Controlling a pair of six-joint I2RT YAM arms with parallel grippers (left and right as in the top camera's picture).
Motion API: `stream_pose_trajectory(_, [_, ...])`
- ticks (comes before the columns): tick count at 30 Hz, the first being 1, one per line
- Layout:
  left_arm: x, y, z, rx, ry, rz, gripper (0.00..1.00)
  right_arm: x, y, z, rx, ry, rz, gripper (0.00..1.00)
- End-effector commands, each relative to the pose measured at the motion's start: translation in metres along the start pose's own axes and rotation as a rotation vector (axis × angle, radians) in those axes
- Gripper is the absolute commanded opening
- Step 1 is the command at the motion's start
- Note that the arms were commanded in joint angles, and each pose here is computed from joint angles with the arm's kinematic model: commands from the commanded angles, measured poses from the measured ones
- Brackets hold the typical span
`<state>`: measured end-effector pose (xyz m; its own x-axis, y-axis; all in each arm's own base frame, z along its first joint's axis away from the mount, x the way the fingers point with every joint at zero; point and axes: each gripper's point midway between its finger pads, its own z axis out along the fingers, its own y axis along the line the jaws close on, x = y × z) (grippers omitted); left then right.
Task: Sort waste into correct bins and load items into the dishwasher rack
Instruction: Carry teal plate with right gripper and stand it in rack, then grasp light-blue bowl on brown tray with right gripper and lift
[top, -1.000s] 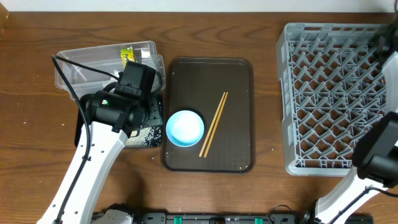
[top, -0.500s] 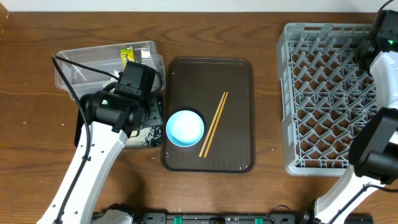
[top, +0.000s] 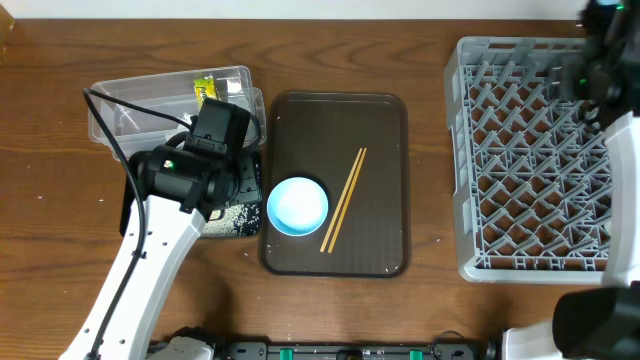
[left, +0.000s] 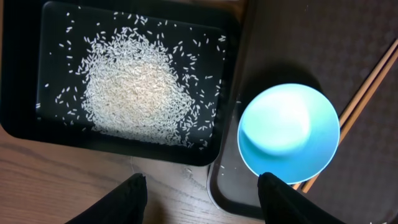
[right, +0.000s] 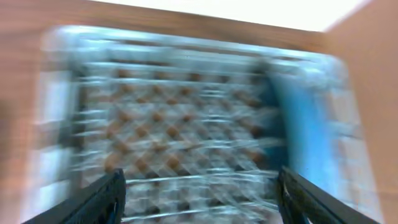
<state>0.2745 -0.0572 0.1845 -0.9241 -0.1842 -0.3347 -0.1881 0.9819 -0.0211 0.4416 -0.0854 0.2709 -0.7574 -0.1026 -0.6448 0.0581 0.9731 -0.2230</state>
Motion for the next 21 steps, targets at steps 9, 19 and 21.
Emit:
stream_pose_trajectory(9, [0.01,0.035,-0.005,-0.183,0.014,-0.079,0.61,0.049,0.212,-0.02,-0.596,0.211,-0.065,0.75])
stream_pose_trajectory(19, [0.016,0.064,-0.012,-0.338,0.0,-0.146,0.61,0.14,0.347,-0.011,-0.732,0.412,-0.213,0.74])
stream_pose_trajectory(21, [0.015,0.065,-0.012,-0.339,0.001,-0.149,0.61,0.154,0.365,-0.013,-0.745,0.434,-0.247,0.73])
